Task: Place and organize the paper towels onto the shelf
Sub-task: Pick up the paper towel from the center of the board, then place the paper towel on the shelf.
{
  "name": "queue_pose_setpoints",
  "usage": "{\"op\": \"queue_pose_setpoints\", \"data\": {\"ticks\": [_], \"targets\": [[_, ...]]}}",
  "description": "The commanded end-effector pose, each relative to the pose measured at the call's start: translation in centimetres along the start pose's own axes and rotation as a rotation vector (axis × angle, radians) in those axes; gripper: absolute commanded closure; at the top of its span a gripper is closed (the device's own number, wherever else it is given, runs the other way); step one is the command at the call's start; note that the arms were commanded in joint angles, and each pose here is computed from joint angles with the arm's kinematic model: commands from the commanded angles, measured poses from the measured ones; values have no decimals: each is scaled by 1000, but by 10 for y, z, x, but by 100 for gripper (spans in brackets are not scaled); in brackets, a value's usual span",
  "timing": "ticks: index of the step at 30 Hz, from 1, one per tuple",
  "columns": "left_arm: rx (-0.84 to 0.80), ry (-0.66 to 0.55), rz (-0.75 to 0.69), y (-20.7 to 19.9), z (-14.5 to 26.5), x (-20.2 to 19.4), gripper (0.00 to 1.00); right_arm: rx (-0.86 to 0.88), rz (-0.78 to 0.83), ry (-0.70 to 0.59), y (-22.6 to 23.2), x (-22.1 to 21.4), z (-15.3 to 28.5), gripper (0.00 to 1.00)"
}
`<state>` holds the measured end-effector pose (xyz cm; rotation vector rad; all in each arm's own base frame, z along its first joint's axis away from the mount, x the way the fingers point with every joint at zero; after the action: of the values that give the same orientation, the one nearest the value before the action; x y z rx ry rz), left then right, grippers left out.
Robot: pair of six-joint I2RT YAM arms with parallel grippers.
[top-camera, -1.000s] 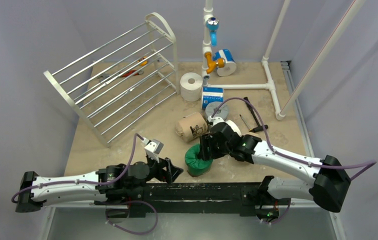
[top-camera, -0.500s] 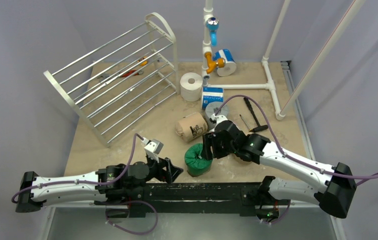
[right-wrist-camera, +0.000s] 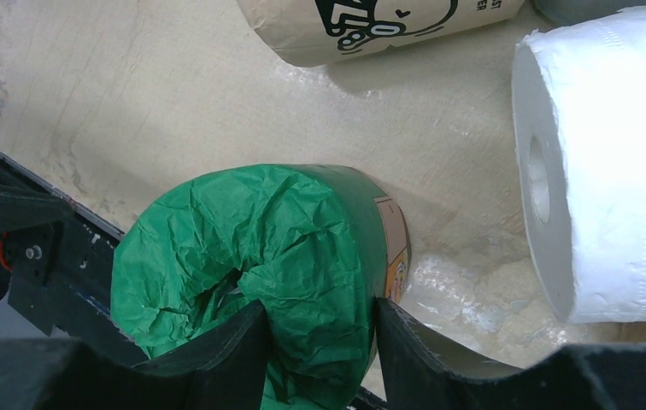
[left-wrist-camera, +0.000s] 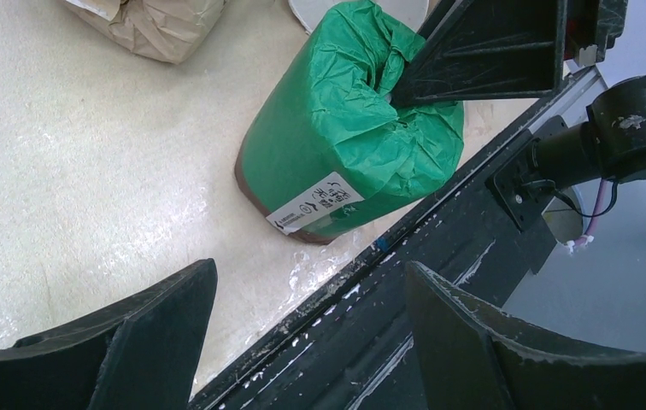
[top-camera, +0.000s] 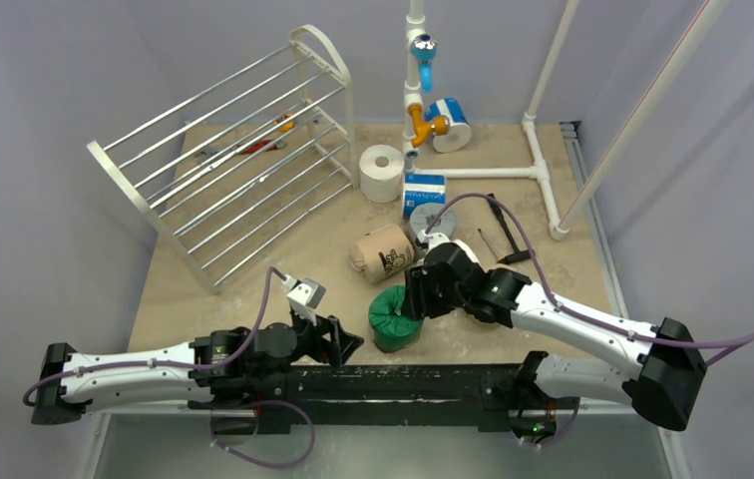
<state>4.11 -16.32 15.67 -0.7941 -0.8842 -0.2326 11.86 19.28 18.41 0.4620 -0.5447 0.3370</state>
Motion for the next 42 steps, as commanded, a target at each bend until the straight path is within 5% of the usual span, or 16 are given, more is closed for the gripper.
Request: {"op": "queue_pose_setpoints", "data": {"ticks": [1, 10, 25, 42], "targets": [[-13, -29, 6, -5, 4, 9, 20, 24, -6, -6, 2, 0, -6, 57], [38, -8, -2, 1, 1, 2, 20, 4, -3, -32, 3, 7, 6, 71], [97, -18, 23, 17, 4, -6, 20, 61, 13, -251, 40, 82, 76, 77], [121, 104, -89, 13, -9, -18, 20, 83, -145, -453, 33, 201, 28, 77]]}}
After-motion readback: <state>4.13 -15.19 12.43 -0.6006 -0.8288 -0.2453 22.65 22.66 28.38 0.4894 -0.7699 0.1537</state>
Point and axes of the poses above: each gripper's point midway between its finger pads, its own z axis back along the fingers, its own y axis along the line the jaws close on, x = y × z, the point moved 10 cm from there along z, back along the fingers, and after that the axes turned 3 degrees about z, right-handed, at the moved point
